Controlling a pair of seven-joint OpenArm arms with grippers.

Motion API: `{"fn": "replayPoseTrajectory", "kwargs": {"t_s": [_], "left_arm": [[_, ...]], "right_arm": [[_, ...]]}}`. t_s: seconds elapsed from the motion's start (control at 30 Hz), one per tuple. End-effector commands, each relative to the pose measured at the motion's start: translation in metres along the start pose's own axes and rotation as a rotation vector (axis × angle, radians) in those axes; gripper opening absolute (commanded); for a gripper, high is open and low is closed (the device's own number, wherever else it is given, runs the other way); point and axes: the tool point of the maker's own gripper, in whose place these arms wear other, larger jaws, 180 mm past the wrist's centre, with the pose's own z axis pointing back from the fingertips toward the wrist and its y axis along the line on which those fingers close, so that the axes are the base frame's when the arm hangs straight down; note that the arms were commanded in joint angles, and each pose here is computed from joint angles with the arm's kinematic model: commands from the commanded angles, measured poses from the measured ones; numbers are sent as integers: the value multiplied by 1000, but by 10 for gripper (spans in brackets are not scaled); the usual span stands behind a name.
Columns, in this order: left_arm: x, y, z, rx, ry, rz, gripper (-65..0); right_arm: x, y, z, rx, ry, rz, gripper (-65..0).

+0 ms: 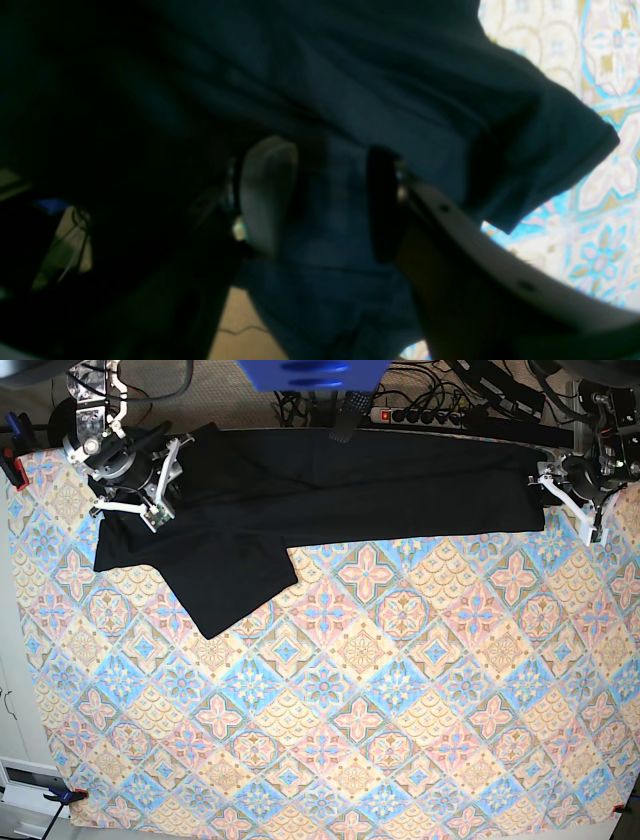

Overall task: Fold the T-shirt properly
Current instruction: 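Release the shirt and reposition both grippers over its ends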

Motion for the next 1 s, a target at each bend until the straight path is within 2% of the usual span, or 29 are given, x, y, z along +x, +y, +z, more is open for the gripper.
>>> {"fn": "replayPoseTrajectory", "kwargs": {"t_s": [0.0,0.1,0.4,0.63,0.73,0.83,0.9,0.97], "left_arm": [[9,6,3,15,-17,-8,-260],[6,7,-5,11,1,10,-263],[-7,-31,-23,-71,61,-58,-265],[-18,-51,-29,-112,72,-24,-269],[-19,-56,-30,-122,72,-12,-345],[-19,-57,-30,-128,68,-7,-485],[-14,-62,-32,-137,31,6,-570],[-10,-63,-32,-135,-5,17,-626]], "right_arm": [[7,-5,4,-14,-27,5,-389],[7,-5,4,-15,-26,6,-389],[11,-6,6,-19,-38,13,-390],[13,-9,8,-28,-44,16,-389],[13,-9,8,-28,-44,16,-389],[13,-9,8,-28,-44,16,-389],[13,-9,8,-28,-44,16,-389],[13,-8,8,-27,-44,16,-389]]}}
